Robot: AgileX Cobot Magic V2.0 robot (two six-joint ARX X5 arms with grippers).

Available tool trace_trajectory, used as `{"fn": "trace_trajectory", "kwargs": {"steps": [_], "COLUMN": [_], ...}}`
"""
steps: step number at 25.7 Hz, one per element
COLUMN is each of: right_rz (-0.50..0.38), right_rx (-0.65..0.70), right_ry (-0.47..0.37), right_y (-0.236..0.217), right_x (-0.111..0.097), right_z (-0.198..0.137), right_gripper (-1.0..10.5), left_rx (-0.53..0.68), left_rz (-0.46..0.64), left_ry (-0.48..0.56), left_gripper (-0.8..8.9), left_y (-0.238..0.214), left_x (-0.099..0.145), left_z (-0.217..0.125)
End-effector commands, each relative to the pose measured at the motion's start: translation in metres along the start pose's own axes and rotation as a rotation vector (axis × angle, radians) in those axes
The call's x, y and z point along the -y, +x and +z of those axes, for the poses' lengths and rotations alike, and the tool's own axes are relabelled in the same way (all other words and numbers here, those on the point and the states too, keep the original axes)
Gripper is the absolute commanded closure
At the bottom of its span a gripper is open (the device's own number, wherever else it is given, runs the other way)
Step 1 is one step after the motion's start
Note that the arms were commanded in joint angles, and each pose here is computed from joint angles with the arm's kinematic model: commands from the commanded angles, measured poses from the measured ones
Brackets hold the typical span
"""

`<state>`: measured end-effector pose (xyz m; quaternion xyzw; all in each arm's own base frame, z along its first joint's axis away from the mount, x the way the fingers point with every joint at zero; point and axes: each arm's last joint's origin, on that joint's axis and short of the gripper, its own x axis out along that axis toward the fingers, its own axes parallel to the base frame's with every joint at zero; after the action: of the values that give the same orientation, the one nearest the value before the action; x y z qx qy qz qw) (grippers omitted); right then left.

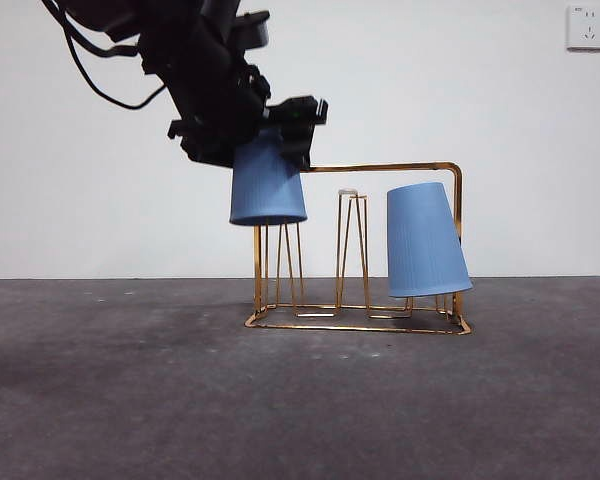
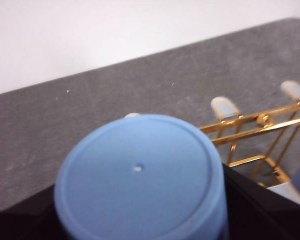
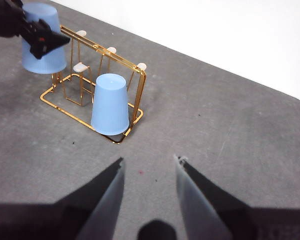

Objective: Pick up cup 1,put cup 1 in the cup rack,pick up cup 2,put cup 2 in the cup rack

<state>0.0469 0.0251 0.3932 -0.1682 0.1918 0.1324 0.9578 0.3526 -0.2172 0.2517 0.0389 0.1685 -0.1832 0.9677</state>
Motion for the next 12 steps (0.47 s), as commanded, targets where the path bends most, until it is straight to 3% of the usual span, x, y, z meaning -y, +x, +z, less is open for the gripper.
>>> {"fn": "trace_trajectory", "kwargs": {"steps": [1, 12], "right_rz": [0.0, -0.001], "right_rx": [0.002, -0.002], "right_ry": [0.016, 0.015], "right_y": [0.001, 0.001], "right_x": [-0.001, -0.001], "right_z": [-0.001, -0.001], "right_gripper": [7.7, 7.7], "left_rx": [-0.05, -0.151], "left_rz": [0.0, 0.007], "left_ry": [0.01, 0.0], "left_gripper": [8.19, 8.19], "left_y": [0.01, 0.026], "left_x": [0.0, 0.002], "left_z": [-0.014, -0.04]}}
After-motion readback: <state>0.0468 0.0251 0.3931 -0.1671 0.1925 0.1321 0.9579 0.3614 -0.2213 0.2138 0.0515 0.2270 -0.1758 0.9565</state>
